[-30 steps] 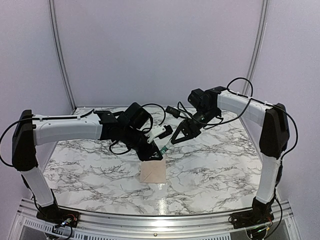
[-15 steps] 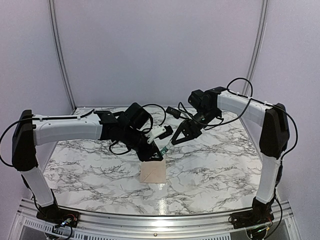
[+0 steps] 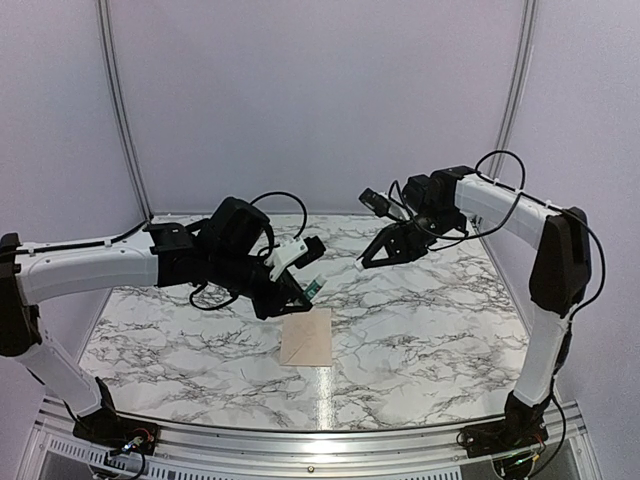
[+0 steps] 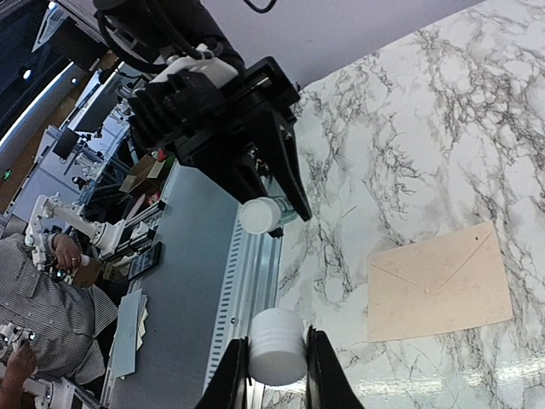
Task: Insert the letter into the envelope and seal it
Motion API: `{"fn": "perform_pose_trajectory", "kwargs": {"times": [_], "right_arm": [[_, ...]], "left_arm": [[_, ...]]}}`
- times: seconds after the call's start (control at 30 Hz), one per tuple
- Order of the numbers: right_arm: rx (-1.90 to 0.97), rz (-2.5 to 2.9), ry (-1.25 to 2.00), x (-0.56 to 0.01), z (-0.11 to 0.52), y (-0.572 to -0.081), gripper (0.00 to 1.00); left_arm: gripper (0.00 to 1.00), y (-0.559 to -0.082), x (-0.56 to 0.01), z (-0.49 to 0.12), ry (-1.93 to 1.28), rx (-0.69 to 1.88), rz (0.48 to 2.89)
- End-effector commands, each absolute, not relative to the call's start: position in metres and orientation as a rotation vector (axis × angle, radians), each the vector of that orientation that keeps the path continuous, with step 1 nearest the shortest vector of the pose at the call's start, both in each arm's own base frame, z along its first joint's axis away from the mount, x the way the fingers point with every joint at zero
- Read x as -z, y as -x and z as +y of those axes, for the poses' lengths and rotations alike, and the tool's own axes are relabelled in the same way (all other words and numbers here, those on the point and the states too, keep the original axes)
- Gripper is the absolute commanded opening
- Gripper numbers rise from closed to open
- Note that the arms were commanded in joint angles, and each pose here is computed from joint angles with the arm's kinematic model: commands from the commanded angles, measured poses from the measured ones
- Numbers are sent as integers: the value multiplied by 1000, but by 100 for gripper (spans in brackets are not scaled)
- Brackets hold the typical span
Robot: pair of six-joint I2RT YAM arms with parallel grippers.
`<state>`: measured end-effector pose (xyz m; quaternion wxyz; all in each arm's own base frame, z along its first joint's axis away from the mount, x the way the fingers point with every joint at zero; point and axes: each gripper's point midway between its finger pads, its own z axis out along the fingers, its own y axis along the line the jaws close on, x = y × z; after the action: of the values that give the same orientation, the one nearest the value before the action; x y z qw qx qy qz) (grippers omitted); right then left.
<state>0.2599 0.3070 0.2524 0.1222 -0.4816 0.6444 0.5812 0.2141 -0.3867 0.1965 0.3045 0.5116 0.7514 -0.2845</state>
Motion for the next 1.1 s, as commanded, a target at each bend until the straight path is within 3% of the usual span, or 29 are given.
{"fn": "perform_pose_trajectory", "kwargs": {"times": [0.0, 0.27, 1.07], "right_arm": [[-1786, 1765, 1407, -277, 312, -241, 15], [-1817, 1748, 1484, -276, 329, -222, 16], [-1806, 1725, 1474, -288, 332, -230, 18]], "left_arm": [[5, -210, -216, -392, -1364, 793, 1907], [6, -198, -243, -410, -1399, 889, 1830], [5, -192, -240, -416, -1433, 872, 1843]]}}
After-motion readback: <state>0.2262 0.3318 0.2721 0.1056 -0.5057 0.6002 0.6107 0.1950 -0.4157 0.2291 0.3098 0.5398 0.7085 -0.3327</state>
